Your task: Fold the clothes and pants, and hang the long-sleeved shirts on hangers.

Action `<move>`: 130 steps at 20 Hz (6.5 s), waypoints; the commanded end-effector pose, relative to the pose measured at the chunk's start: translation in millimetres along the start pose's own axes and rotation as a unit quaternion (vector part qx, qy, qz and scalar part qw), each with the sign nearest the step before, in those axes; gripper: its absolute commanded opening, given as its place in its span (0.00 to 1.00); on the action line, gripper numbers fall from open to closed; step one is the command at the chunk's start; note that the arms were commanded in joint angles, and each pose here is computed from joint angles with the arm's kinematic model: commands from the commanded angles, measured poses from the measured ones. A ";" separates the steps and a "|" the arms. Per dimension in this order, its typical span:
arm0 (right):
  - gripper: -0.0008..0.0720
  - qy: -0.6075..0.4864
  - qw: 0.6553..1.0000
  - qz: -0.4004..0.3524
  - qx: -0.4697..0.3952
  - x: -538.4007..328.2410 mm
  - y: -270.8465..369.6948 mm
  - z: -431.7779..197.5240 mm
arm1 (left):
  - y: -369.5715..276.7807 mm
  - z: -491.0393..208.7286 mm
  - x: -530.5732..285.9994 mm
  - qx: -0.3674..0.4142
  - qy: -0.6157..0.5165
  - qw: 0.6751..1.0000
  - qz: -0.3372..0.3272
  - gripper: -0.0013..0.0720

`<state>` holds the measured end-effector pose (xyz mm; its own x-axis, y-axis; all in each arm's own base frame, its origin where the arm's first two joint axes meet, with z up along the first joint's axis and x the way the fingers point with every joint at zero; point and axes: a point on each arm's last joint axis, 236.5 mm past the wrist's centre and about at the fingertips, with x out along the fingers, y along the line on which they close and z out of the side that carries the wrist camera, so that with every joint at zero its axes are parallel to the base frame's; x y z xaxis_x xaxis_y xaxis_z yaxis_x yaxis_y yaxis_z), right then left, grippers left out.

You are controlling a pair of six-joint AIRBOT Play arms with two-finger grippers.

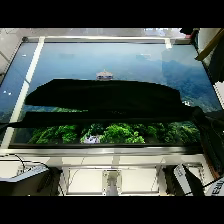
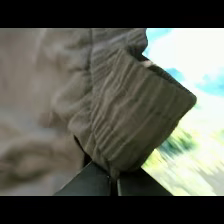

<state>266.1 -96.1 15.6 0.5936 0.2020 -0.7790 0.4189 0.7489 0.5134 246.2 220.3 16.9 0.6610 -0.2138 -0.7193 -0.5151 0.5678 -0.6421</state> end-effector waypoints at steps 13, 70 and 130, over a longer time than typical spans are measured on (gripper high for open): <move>0.04 -0.060 0.996 -0.064 -0.010 -36.8 -11.6 23.9 | -149.3 76.7 28.9 0.154 -0.196 0.968 0.039 0.02; 0.04 0.190 0.978 0.083 0.023 154.8 -25.7 45.7 | -416.2 64.5 39.2 0.341 -0.239 0.909 -0.029 0.86; 0.67 0.164 0.949 0.126 -0.240 150.7 366.4 -102.4 | -414.4 -115.0 127.4 0.535 0.115 0.837 0.022 0.02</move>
<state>439.6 287.3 39.4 0.3564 0.5991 -0.7170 -0.0239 0.7730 0.6339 484.9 -145.1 154.6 0.4643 -0.2654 -0.8450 0.3279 0.9378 -0.1143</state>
